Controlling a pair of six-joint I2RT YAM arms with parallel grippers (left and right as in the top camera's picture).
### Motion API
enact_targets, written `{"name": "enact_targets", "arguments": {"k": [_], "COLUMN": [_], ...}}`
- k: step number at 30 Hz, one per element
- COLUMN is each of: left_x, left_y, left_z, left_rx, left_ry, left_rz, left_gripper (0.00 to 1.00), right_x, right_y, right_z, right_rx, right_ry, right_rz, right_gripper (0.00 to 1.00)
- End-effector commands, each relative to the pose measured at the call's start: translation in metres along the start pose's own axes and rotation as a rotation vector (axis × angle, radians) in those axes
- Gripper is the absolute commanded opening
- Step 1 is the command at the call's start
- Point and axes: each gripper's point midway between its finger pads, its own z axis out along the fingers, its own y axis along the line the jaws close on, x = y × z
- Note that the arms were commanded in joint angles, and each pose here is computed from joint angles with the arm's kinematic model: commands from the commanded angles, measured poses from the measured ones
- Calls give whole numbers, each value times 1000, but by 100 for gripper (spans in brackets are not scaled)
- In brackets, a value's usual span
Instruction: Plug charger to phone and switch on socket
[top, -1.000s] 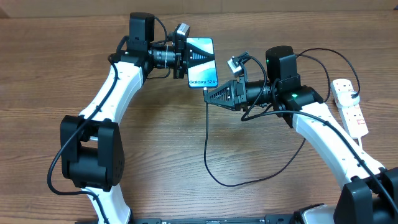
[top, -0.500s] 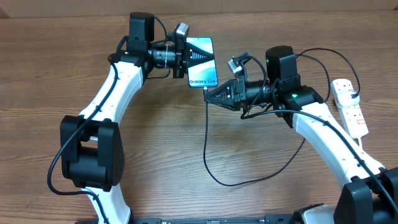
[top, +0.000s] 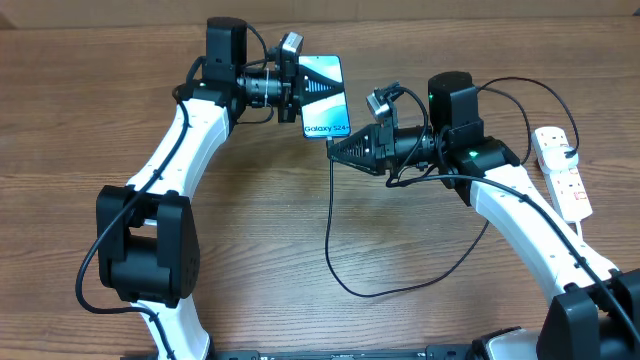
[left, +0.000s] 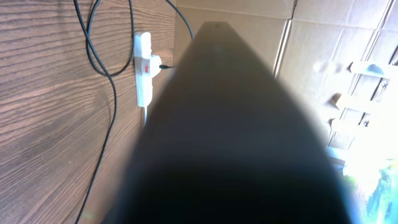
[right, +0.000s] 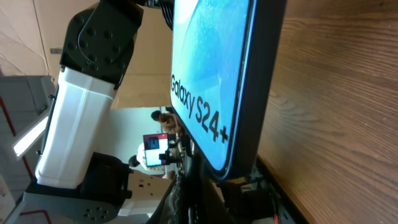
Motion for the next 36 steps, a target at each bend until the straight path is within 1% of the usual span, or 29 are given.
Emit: {"name": "enact_targets", "arguments": {"k": [1,9,17,30,36], "left_x": [17,17,21,34,37], "left_y": [-33,-35,-37,-51,-52], "left_z": [-2,-2,-2,-5,-6], "left_rx": [46,53,66,131,139], "left_ry": [53,58,81,161,176], "left_rz": [80,97,99,215,217], "left_gripper": [4,4,4,4,4], "right_x": [-14,-11,-15,-13,-12], "right_y": [-2,-3,-6,-1,1], "right_z": [-3,6,6,6,6], "right_rx": [31,51,65,42,39], "right_ry": [-71,-71,-92,-74,-71], "right_rz": [0,-7,-7,-34,-66], "right_gripper": [4,4,4,4,4]}}
